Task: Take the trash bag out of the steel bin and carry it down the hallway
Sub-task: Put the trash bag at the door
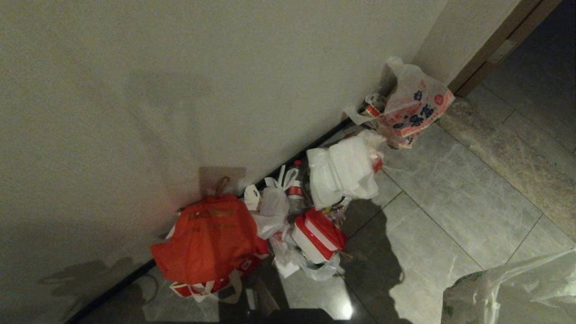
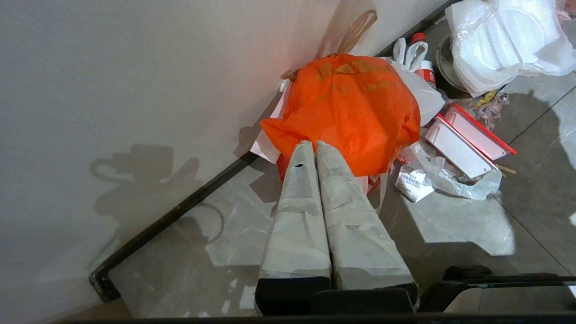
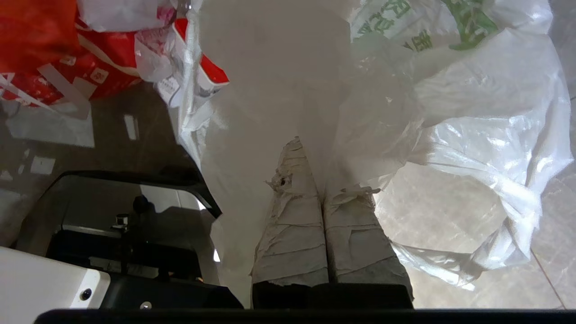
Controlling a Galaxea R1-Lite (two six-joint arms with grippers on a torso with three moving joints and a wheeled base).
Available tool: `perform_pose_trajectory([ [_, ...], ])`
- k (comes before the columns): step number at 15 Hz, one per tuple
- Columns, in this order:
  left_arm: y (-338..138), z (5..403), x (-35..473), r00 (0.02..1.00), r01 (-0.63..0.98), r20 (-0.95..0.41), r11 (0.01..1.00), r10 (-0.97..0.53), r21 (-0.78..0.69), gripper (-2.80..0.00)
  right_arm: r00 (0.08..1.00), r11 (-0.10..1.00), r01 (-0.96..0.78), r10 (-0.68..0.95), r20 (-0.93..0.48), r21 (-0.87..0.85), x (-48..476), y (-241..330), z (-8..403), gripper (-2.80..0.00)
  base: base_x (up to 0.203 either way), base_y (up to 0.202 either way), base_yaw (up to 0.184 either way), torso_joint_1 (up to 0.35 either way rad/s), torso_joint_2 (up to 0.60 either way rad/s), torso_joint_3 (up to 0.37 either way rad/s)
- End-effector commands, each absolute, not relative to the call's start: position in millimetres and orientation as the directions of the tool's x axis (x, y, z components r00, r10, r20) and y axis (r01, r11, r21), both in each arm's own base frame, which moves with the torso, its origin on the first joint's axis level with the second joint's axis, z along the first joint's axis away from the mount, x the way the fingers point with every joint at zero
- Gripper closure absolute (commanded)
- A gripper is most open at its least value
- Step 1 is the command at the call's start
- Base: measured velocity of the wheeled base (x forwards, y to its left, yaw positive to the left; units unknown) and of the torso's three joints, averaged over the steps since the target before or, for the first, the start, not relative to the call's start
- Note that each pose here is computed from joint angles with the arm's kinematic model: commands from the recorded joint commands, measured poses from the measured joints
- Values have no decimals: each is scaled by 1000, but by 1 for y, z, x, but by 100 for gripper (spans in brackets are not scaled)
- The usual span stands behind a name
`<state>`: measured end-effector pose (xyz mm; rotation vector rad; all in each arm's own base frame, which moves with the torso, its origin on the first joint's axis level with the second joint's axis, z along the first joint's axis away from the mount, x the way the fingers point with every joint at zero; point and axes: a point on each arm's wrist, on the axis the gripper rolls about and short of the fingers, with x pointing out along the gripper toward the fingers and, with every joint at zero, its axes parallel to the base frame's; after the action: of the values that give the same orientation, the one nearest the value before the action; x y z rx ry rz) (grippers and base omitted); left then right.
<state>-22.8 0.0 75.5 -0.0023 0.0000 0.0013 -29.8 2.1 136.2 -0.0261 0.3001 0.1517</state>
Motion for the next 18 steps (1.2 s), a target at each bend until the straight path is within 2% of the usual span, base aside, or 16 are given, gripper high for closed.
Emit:
perform_pose_trajectory([
  [1,0,75,-23,1000,0,2,1000,0,-3,0,923,987,-162,153,-353,4,-20,2,140,0,0,0,0,0,0,0],
  [8,0,75,-23,1000,-2,2,1000,2,-3,0,801,979,-197,187,-568,45,32,5,136,0,0,0,0,0,0,0],
  [10,0,75,-23,1000,-2,2,1000,2,-3,0,799,972,-231,218,-561,48,50,9,144,0,0,0,0,0,0,0],
  [14,0,75,-23,1000,-2,2,1000,2,-3,0,743,968,-245,223,-631,55,83,14,152,0,0,0,0,0,0,0],
  [18,0,75,-23,1000,-2,2,1000,2,-3,0,644,966,-250,215,-734,63,118,20,144,0,0,0,0,0,0,0],
])
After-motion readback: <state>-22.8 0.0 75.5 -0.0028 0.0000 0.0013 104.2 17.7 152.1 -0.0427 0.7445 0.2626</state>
